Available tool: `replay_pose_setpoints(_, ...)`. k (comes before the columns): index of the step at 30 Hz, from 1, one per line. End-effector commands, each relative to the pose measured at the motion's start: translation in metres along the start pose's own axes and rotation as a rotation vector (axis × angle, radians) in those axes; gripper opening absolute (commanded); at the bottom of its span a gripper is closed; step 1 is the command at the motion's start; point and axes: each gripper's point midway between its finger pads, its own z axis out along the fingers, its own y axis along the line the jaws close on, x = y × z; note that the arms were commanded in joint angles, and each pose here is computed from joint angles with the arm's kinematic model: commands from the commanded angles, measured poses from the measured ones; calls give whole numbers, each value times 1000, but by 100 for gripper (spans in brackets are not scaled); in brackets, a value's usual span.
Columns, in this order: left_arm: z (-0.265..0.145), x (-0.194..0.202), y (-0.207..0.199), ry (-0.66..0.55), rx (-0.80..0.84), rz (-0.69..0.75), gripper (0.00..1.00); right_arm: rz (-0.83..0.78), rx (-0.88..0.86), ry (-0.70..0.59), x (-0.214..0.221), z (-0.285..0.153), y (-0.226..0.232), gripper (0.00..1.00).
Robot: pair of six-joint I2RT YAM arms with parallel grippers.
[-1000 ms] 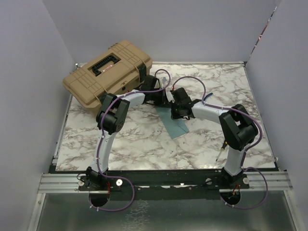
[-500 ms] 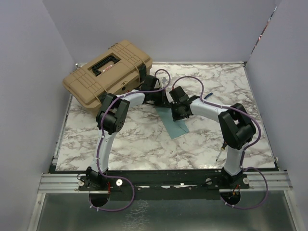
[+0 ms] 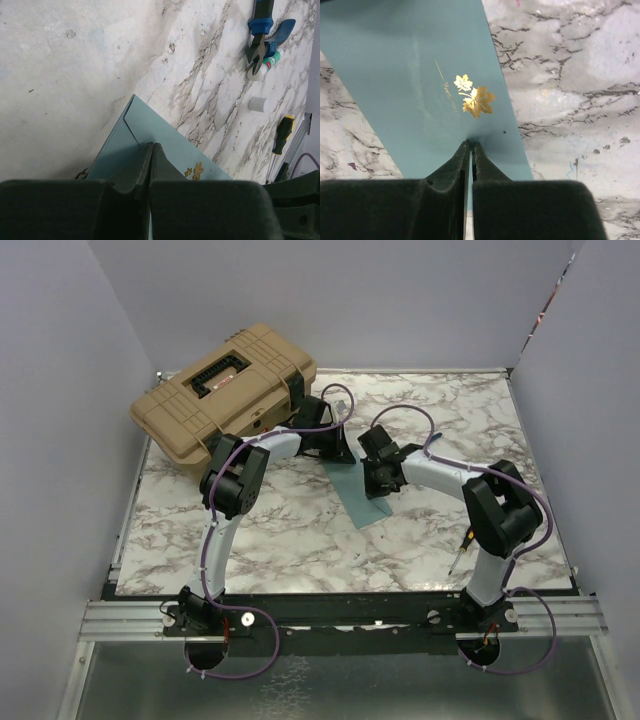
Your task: Place the letter into the envelope and seal it
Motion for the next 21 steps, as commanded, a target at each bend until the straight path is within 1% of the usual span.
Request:
replay_pose_setpoints(1, 13, 39, 63, 79, -171, -61, 0, -19, 226, 354, 100, -6, -63, 5)
replay_pose_setpoints(8, 13, 38, 62, 77, -169, -59, 0, -9, 235, 373, 114, -13, -70, 5)
replay_pose_setpoints(16, 12, 36, 60, 71, -167, -57, 0, 42, 202, 401, 131, -24, -70, 5)
replay_pose_setpoints(19, 11, 34, 58, 68, -165, -57, 0, 69, 199, 385, 127, -31, -71, 5)
replay_pose_setpoints(21, 10, 29, 51, 61, -148, -68, 0, 90, 160, 344, 114, -38, -65, 5)
